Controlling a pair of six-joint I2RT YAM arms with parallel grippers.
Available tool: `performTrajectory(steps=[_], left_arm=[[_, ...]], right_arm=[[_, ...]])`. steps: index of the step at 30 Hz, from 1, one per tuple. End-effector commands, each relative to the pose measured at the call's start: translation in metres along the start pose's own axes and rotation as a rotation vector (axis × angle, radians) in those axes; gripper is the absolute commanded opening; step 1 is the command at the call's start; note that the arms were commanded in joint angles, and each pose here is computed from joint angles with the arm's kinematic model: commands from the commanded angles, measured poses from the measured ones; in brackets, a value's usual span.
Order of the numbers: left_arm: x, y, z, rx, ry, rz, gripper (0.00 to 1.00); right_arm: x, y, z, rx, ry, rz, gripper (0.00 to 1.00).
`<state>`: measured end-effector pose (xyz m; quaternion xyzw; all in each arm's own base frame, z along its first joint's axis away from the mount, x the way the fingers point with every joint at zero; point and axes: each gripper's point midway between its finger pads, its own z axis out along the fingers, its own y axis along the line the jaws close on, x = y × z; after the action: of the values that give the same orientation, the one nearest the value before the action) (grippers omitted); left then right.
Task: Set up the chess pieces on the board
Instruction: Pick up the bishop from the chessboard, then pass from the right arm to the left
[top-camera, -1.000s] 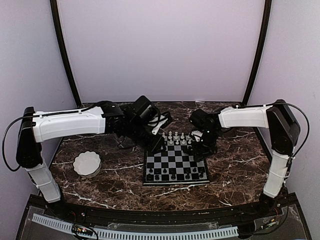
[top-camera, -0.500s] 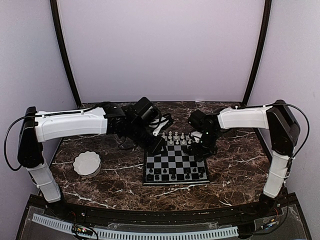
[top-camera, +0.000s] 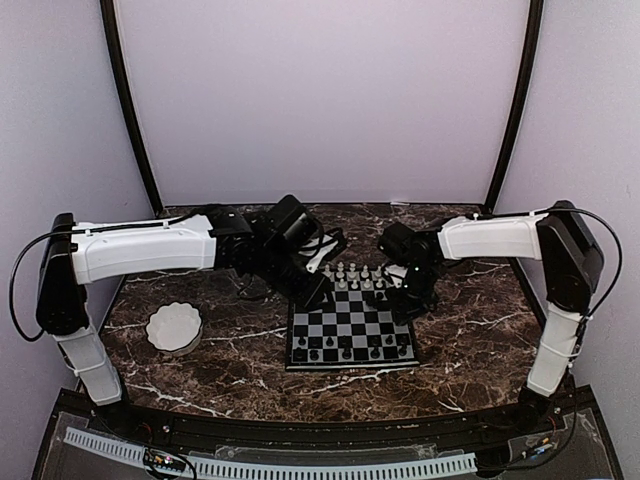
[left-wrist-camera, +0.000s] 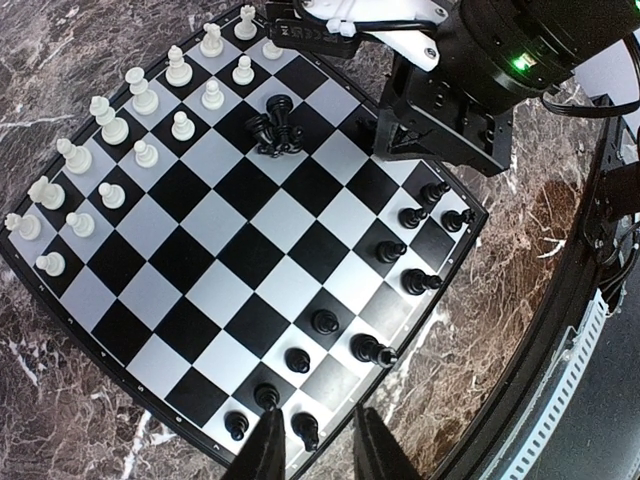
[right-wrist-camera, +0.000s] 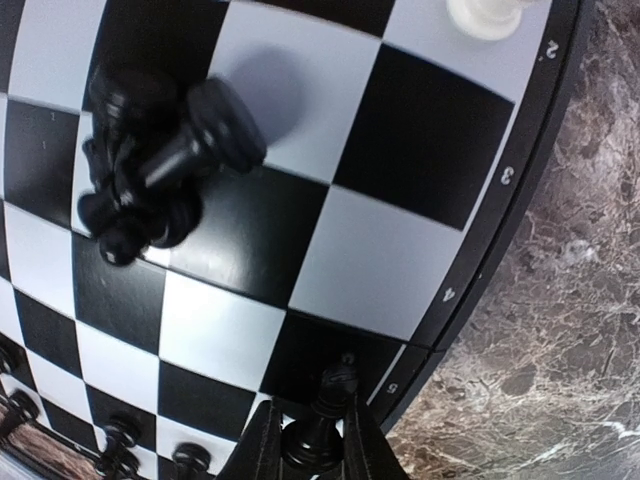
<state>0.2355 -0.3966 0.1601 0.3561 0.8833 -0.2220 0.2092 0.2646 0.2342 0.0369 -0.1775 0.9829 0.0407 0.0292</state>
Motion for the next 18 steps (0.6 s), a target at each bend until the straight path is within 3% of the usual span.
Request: performTrajectory(steps=[1,9,13,18], left_arm=[[-0.014,-0.001,-0.006,0.025,-0.034,-0.01,0.26],[-0.05,0.014,-0.027,0.174,-0.11,-0.182,0.27],[-0.066,0.015,-0.034,0.315,-0.135,-0.277,0.27],[-0.079,0.006,-0.049,0.47,-0.192,-0.293,0.27]], right_arm=[[0.008,0.0,-0.02,0.001,-0.027,-0.03,0.14],[-0.024,0.085,-0.133,-0.318,-0.484,-0.357,0.15],[-0.025,0.112,-0.161,-0.372,-0.555,-0.446,0.15],[-0.026,0.131,-0.173,-0.353,-0.588,-0.521,0.15]])
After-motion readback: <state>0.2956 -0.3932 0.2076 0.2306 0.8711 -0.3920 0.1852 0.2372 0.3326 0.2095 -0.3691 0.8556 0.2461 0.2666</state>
